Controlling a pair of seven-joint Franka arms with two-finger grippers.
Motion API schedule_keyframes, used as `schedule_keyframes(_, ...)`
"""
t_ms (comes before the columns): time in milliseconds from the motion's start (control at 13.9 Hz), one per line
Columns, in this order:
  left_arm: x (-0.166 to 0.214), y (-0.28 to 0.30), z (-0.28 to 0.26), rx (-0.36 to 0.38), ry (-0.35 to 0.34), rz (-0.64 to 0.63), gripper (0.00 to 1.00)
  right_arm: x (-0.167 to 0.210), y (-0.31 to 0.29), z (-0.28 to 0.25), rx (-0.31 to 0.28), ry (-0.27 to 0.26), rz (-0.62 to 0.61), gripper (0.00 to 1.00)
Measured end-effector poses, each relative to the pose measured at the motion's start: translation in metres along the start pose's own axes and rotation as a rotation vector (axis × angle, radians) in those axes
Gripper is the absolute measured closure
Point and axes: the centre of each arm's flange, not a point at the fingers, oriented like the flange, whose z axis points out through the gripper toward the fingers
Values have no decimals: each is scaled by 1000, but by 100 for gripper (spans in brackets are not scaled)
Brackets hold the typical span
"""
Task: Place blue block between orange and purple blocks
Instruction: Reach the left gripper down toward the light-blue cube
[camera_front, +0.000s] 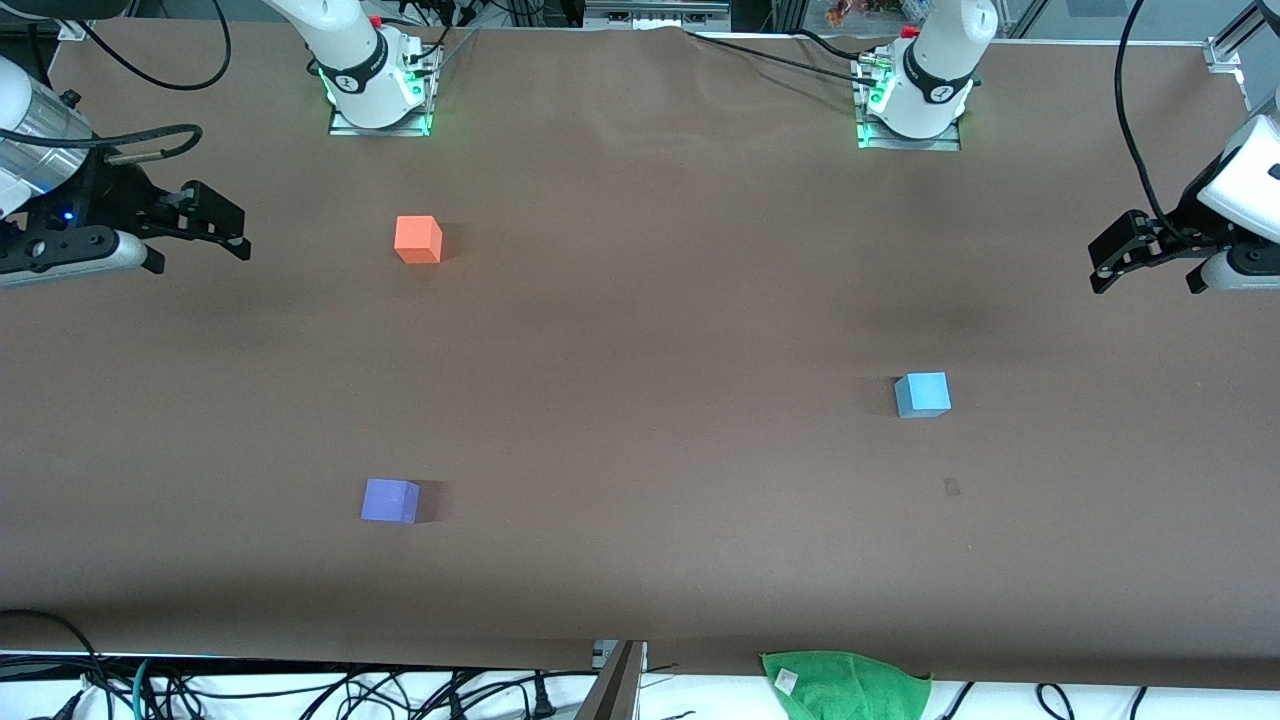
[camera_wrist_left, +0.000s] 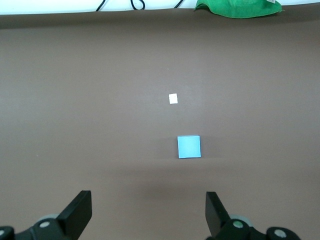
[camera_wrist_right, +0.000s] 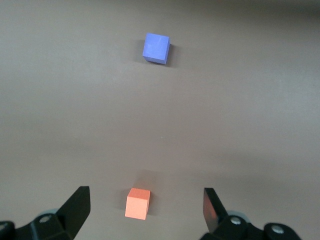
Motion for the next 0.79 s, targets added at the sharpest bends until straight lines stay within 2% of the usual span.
schedule_keyframes(215, 1, 0, -2, 0, 5, 0, 0, -1, -10, 1, -20, -11, -8, 0)
schedule_keyframes(431, 1, 0, -1, 0, 2, -2, 0, -5, -12, 5, -22, -45, 46, 0)
schedule_keyframes(790, 3, 2, 4, 0, -5, 1, 0, -6, -12, 5, -22, -55, 55, 0)
